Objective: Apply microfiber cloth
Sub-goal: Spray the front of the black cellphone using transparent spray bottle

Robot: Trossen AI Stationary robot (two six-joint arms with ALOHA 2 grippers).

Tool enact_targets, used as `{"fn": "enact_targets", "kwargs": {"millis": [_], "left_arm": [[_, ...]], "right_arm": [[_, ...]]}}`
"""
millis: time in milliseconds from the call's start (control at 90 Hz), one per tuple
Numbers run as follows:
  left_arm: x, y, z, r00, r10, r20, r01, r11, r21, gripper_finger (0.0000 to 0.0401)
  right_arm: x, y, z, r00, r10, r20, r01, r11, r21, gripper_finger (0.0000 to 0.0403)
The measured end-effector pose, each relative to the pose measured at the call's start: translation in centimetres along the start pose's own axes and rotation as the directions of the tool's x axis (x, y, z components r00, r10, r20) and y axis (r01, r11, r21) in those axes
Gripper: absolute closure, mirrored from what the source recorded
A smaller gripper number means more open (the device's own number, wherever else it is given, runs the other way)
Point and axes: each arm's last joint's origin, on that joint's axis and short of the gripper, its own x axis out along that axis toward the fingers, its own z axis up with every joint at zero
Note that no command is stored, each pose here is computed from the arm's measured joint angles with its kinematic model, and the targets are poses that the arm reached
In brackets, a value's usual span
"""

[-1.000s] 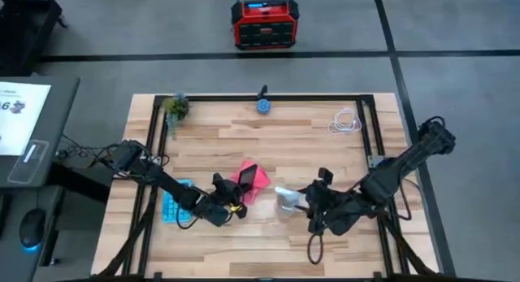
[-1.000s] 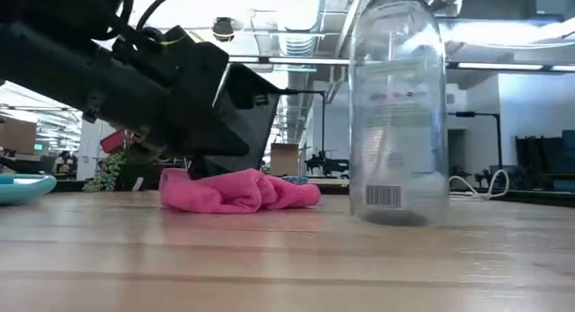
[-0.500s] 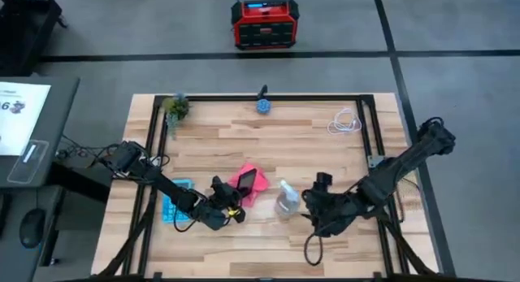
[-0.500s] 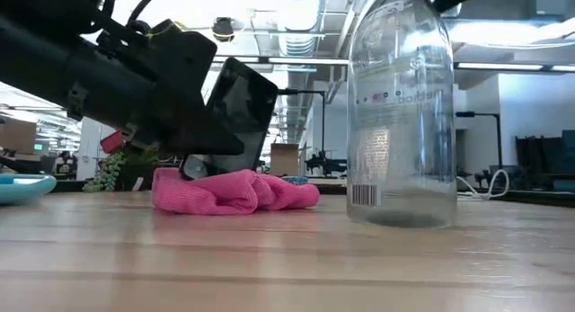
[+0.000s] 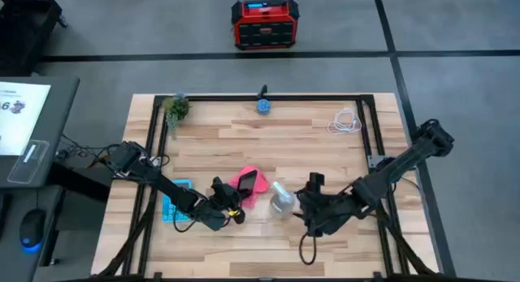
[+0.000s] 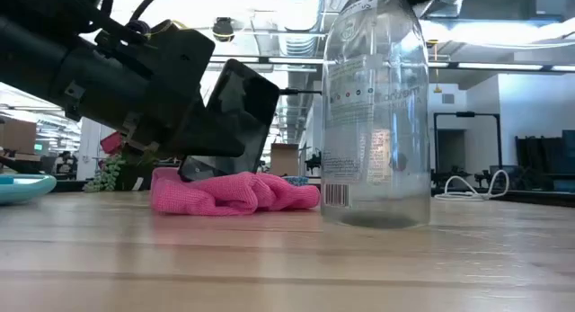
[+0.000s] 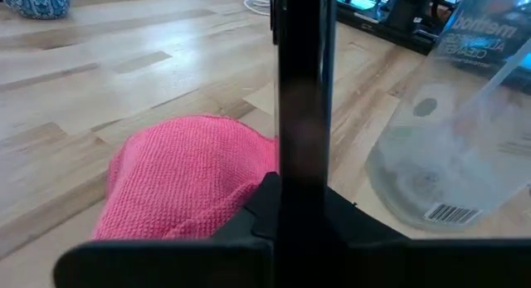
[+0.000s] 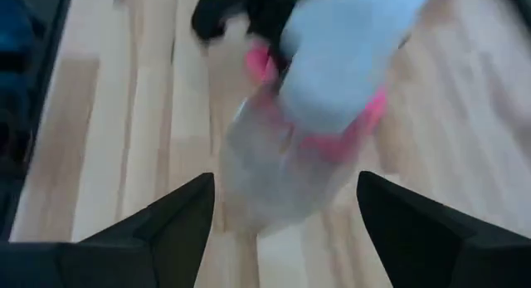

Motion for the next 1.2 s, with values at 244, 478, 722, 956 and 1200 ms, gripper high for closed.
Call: {"fn": "enact_targets", "kwargs": {"millis": [244, 478, 722, 956, 1200], "left_arm": [[0.0, 0.0, 0.0, 1.000, -0.002, -0.003, 0.002, 1.000, 0.001, 0.0392], [0.0, 0.0, 0.0, 1.000, -0.006, -0.005, 0.006, 1.000, 0.001, 0.0392], [0.0, 0.0, 0.0, 1.000, -0.009, -0.007, 0.009, 1.000, 0.000, 0.0392], [-0.1, -0.1, 0.0, 1.000, -0.011, -0.009, 0.011, 1.000, 0.001, 0.0392], [-0.1, -0.1, 0.0, 1.000, -0.010, -0.009, 0.010, 1.000, 0.001, 0.0392]], "right_arm": [[1.3, 0.8, 0.7, 0.996, -0.019, 0.089, 0.017, 1.000, 0.026, 0.0121], [3.3, 1.8, 0.4, 0.987, -0.106, 0.120, 0.103, 0.994, 0.033, 0.0152], [4.3, 1.8, 0.4, 0.977, -0.157, 0.144, 0.146, 0.986, 0.084, 0.0252], [3.1, 3.1, 0.5, 0.978, -0.135, 0.160, 0.128, 0.990, 0.055, 0.0285], [1.3, 4.9, 0.0, 0.989, -0.046, 0.141, 0.022, 0.986, 0.167, 0.0285]]}}
